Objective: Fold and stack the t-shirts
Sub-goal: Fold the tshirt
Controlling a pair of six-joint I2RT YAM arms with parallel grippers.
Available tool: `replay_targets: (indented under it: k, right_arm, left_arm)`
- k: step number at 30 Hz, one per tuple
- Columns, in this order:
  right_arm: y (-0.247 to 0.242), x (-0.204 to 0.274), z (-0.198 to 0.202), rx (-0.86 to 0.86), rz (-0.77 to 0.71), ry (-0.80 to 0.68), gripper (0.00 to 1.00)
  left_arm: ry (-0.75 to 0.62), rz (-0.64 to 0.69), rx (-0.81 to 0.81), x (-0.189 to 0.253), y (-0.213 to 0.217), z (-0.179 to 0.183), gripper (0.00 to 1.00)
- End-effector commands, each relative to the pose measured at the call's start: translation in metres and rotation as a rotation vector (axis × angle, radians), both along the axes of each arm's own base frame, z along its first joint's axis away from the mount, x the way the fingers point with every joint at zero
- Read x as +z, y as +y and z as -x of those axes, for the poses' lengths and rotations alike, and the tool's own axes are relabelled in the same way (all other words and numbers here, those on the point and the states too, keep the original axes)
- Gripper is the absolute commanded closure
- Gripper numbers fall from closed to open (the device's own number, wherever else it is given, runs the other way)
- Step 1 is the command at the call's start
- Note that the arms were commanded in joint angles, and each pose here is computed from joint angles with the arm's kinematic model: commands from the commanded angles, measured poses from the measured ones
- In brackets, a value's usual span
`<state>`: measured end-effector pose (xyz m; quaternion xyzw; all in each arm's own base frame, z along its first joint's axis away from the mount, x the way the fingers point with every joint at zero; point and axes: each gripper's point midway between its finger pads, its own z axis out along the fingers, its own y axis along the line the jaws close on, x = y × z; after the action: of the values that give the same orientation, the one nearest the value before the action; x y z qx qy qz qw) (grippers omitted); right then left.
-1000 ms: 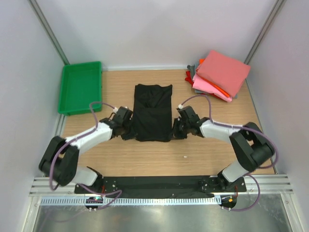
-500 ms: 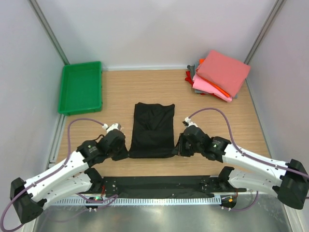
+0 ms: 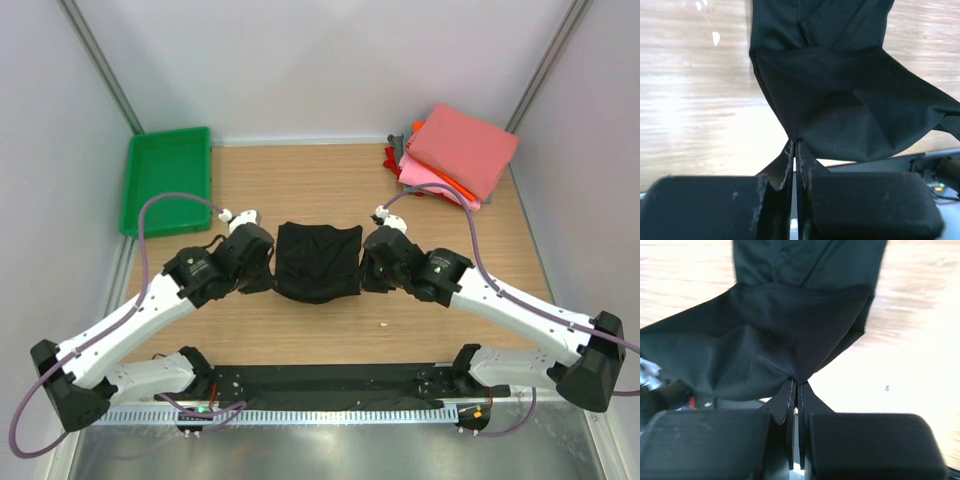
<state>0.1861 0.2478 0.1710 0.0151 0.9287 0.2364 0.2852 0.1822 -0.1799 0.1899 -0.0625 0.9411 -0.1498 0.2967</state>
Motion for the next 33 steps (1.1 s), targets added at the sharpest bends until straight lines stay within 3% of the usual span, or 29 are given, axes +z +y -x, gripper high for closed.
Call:
replay_targets:
  k: [1, 17, 22, 26, 27, 28, 29, 30, 31, 32, 33]
  right_arm:
    - [-0.009, 0.01, -0.018, -0.022, 0.113, -0.064, 0.99]
    - [-0.016, -0.002, -0.084, -0.056, 0.253, -0.067, 0.99]
    - [-0.025, -0.01, -0.14, -0.093, 0.271, -0.051, 0.99]
    - [-0.029, -0.032, -0.205, -0.102, 0.298, 0.002, 0.99]
    - [-0.017, -0.037, -0.236, -0.076, 0.292, -0.004, 0.92]
    - [-0.026, -0.044, -0.262, -0.088, 0.295, 0.005, 0.81]
    - [-0.027, -0.048, -0.281, -0.085, 0.3, 0.006, 0.64]
    - [-0.016, -0.007, -0.318, -0.088, 0.242, -0.096, 0.33]
    - [-0.022, -0.055, -0.325, -0.048, 0.27, 0.031, 0.27]
    - [-0.025, -0.052, -0.334, -0.069, 0.269, 0.039, 0.24]
    - [-0.022, -0.018, -0.352, -0.096, 0.227, -0.028, 0.22]
  left_arm:
    - [-0.047, -0.093, -0.006, 0.009, 0.007, -0.022, 0.99]
    - [0.011, -0.087, 0.004, 0.002, 0.0, -0.106, 0.99]
    - [0.037, -0.149, 0.013, -0.01, 0.002, -0.154, 0.99]
    - [0.07, -0.16, 0.05, -0.023, 0.005, -0.22, 0.98]
    - [0.164, -0.186, 0.05, -0.065, 0.009, -0.238, 0.94]
    - [0.119, -0.163, 0.05, -0.045, 0.004, -0.268, 0.9]
    - [0.173, -0.17, 0.047, -0.059, 0.006, -0.28, 0.83]
    - [0.209, -0.175, 0.067, -0.066, 0.016, -0.293, 0.59]
    - [0.26, -0.189, 0.083, -0.083, 0.017, -0.307, 0.51]
    - [0.278, -0.15, 0.063, -0.086, 0.012, -0.311, 0.47]
    - [0.288, -0.142, 0.063, -0.084, 0.013, -0.312, 0.44]
